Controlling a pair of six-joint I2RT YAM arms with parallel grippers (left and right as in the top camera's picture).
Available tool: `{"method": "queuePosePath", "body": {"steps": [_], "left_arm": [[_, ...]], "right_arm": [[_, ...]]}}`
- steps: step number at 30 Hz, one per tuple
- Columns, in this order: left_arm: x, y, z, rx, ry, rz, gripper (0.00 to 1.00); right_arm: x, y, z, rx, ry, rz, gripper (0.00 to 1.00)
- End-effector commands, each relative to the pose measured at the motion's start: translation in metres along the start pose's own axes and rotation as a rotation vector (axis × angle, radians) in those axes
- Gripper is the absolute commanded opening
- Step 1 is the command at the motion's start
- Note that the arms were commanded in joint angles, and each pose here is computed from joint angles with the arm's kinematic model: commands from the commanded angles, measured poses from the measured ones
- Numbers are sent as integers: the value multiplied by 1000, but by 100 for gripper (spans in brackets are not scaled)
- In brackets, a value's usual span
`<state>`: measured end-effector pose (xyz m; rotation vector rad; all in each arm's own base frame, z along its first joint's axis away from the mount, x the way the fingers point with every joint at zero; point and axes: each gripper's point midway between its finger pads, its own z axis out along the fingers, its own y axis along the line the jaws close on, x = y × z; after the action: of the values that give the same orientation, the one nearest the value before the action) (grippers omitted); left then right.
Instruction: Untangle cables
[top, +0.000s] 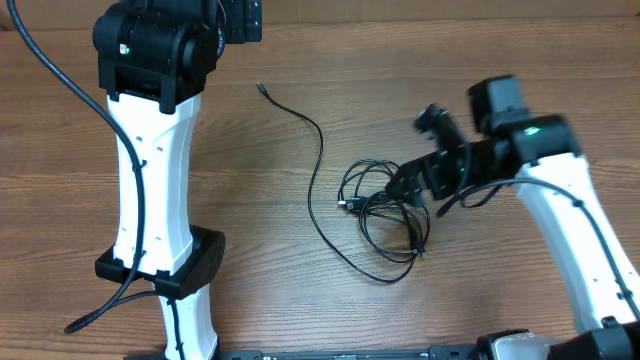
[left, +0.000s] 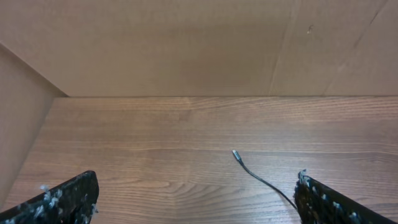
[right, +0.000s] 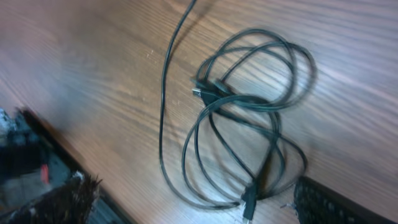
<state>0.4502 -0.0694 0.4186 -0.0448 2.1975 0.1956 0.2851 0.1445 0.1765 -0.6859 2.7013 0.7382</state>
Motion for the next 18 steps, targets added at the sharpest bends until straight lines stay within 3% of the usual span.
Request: {"method": "queuePosePath", "body": {"steps": [1, 6, 18], "left_arm": [[-4, 4, -8, 5, -20, 3, 100], [-4, 4, -8, 5, -19, 4, 100], [-2, 4, -8, 4, -10, 4, 100]], "right_arm": [[18, 5, 32, -38, 37, -72, 98], [37, -4, 84, -44, 11, 14, 91], [75, -30, 119, 27, 20, 130, 88]]}}
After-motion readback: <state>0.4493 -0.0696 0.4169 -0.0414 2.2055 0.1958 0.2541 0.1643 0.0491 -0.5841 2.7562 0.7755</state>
